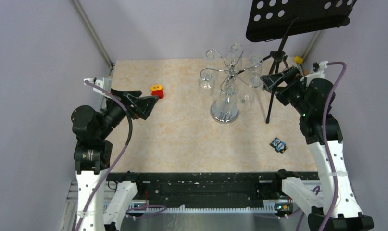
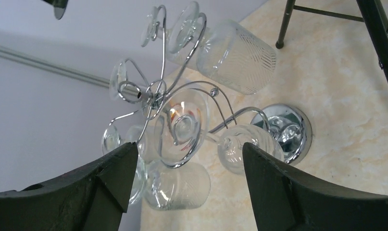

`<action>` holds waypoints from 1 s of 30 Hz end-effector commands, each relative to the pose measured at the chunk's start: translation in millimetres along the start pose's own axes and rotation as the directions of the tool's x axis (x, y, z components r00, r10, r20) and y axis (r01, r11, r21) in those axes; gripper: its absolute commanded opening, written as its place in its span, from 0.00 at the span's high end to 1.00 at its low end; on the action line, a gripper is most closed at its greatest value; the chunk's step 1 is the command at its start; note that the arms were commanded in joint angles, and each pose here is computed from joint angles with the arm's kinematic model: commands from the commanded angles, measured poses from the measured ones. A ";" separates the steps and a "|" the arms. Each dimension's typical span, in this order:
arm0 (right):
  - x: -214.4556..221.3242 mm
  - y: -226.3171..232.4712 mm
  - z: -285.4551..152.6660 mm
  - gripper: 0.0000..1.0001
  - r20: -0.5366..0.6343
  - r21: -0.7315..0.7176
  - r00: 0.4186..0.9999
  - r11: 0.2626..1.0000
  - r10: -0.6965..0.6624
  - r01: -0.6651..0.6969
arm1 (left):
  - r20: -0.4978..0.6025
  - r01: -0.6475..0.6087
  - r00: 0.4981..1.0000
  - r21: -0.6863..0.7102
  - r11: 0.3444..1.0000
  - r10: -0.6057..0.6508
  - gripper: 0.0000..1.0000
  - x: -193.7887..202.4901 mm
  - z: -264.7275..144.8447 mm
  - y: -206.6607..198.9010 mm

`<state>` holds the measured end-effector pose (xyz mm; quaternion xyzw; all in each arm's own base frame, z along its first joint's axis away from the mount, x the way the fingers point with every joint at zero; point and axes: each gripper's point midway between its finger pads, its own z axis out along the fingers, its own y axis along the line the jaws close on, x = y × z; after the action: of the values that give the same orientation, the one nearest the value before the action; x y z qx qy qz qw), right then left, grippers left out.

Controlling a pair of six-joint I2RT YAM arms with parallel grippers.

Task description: Take the wine glass off the wine glass rack

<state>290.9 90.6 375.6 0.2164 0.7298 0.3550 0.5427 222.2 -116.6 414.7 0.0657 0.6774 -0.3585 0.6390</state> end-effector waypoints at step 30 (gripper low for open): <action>5.4 -13.1 49.6 0.69 -0.002 -0.007 0.967 0.967 0.254 -0.254 | 0.021 0.004 1.000 0.019 1.000 -0.004 0.01 -0.1 19.7 11.9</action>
<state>337.5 93.9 339.9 0.3162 0.7115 0.3928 0.4894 243.8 -117.9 406.6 0.0631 0.6766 -0.3636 0.6372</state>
